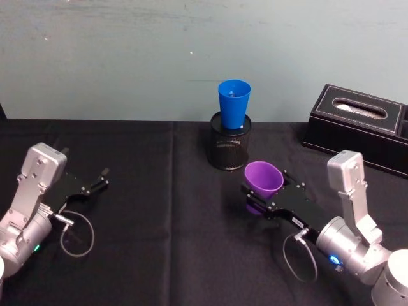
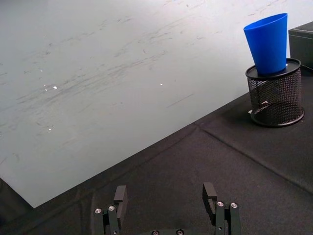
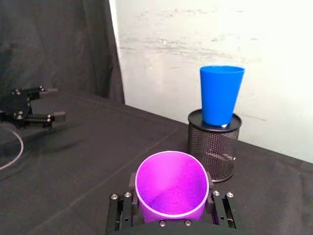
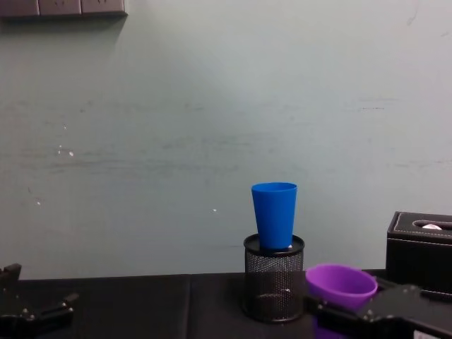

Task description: Pick up one cup with a gripper and tap it against the other cup.

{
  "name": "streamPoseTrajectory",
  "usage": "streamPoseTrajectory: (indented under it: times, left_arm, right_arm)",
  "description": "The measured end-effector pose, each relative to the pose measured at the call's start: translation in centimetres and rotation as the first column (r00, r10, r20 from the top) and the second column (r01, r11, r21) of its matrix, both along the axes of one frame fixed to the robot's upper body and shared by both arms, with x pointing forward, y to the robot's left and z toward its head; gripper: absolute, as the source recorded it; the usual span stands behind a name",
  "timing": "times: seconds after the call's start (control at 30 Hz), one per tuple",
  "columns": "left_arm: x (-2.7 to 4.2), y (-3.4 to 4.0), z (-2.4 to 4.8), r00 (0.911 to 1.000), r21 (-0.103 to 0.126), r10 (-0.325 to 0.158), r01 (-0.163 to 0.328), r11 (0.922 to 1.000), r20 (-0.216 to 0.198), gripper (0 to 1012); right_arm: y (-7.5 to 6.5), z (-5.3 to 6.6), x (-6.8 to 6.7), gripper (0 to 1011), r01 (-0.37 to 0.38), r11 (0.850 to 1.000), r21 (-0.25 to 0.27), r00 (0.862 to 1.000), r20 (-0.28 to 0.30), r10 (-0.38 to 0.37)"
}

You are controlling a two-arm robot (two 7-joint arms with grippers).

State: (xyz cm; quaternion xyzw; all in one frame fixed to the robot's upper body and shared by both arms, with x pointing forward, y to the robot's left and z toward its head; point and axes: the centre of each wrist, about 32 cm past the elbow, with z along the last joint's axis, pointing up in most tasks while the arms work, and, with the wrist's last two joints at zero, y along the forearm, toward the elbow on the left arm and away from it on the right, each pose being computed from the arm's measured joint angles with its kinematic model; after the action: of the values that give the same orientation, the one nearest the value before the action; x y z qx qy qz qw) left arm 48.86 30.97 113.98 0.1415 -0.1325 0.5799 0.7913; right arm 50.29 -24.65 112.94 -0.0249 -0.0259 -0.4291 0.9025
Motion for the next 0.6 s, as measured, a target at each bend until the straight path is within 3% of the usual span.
streamPoseTrajectory:
  times: [0.33,0.6]
  left_arm:
    - [0.0,0.0,0.0,1.0,0.0,0.0,0.0,1.0,0.0,1011]
    - [0.0,0.0,0.0,1.0,0.0,0.0,0.0,1.0,0.0,1011]
  right_arm:
    - [-0.9,2.3,-0.7,735,0.05,0.998,0.035,0.998,0.023,-0.051]
    - [-1.2,2.8,-0.8,736,0.052,0.998,0.035,0.998,0.034,-0.053]
